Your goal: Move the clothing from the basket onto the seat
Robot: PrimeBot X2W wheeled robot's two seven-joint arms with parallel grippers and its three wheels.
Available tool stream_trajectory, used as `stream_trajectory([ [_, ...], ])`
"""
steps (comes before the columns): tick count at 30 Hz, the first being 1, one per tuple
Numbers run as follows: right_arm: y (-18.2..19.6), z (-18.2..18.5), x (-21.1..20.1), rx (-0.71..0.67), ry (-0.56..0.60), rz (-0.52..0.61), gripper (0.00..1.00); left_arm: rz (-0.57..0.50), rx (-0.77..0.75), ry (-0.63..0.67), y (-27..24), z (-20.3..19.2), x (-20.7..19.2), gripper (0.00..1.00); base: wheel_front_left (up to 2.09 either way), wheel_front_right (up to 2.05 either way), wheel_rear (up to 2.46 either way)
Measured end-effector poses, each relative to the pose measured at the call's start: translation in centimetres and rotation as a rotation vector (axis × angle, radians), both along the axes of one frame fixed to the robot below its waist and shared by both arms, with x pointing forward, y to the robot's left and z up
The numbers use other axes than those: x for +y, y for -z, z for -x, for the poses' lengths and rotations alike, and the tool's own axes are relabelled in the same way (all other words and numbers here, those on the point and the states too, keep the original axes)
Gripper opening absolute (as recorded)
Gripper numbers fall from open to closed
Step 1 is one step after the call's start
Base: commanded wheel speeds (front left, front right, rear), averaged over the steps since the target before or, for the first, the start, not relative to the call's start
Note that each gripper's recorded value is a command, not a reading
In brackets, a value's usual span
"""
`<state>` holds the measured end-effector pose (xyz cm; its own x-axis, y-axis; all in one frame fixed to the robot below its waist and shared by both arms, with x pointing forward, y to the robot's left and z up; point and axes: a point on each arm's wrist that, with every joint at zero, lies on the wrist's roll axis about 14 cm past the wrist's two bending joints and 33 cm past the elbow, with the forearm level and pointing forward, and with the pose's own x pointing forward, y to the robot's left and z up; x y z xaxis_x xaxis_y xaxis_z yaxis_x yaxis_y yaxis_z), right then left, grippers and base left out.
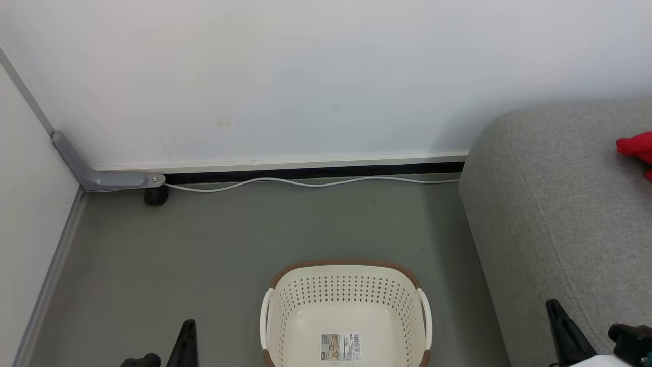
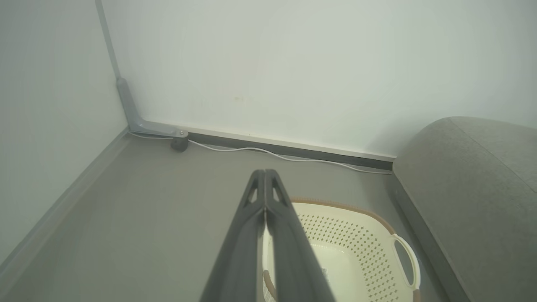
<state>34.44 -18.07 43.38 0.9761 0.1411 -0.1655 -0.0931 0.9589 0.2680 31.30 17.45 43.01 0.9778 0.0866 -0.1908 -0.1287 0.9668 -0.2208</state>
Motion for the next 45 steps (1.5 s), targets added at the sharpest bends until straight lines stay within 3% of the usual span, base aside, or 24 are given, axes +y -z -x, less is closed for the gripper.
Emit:
stream_trajectory([
  [45, -1.0, -1.2, -1.5, 0.051, 0.198, -0.463, 0.00, 0.496, 0.044, -0.107, 0.4, -1.5, 1.0, 0.00, 0.00, 0.00, 0.00],
])
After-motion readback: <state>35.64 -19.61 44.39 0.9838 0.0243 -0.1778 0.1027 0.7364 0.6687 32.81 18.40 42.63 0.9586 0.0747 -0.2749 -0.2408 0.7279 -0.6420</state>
